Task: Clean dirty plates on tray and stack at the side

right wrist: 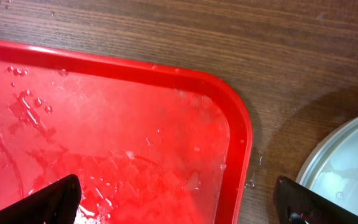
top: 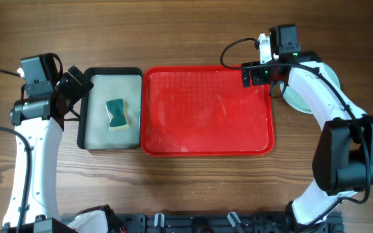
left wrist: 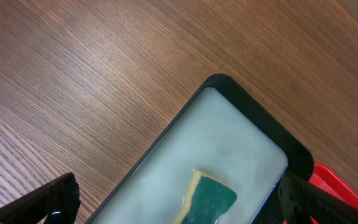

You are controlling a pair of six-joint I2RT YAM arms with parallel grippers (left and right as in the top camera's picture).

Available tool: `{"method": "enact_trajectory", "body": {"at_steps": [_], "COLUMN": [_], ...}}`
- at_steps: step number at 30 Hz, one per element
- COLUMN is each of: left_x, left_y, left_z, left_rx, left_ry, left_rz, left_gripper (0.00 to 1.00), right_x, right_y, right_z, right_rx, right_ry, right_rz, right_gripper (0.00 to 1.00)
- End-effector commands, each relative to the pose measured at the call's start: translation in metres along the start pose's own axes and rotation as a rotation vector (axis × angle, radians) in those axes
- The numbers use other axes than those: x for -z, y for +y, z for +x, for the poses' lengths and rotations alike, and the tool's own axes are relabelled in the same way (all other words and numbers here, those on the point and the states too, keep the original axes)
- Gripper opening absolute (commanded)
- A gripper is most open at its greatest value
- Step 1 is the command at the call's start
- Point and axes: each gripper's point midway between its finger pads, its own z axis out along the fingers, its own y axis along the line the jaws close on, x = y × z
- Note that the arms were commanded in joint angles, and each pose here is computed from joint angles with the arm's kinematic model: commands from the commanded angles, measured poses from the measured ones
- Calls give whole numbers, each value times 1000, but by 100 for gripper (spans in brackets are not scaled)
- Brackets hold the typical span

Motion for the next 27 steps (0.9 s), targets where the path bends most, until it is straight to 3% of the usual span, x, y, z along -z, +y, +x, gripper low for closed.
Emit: {"method": "enact_trajectory", "body": {"at_steps": [1,6,10,18,27], "left_x": [4,4,4,4,4], "left_y": [0,0,0,0,0], "left_z": [-8,-8,-8,-8,-8], "left_rx": [19,19,19,19,19], "left_ry": [-24,-24,-24,-24,-24], "left_rz": [-2,-2,-2,-2,-2], "left_gripper": [100,100,100,100,100], "right_x": [1,7,40,157,289], "right_y": [2,2,4,12,21], "right_z": [-4,-8,-25,-57,-52], "right_rx": [18,19,27,49,73], "right_ry": [-20,-38,-126,-413,-725], "right_rz": [-11,-11,-7,4,18], "right_gripper": [100,100,100,100,100]}}
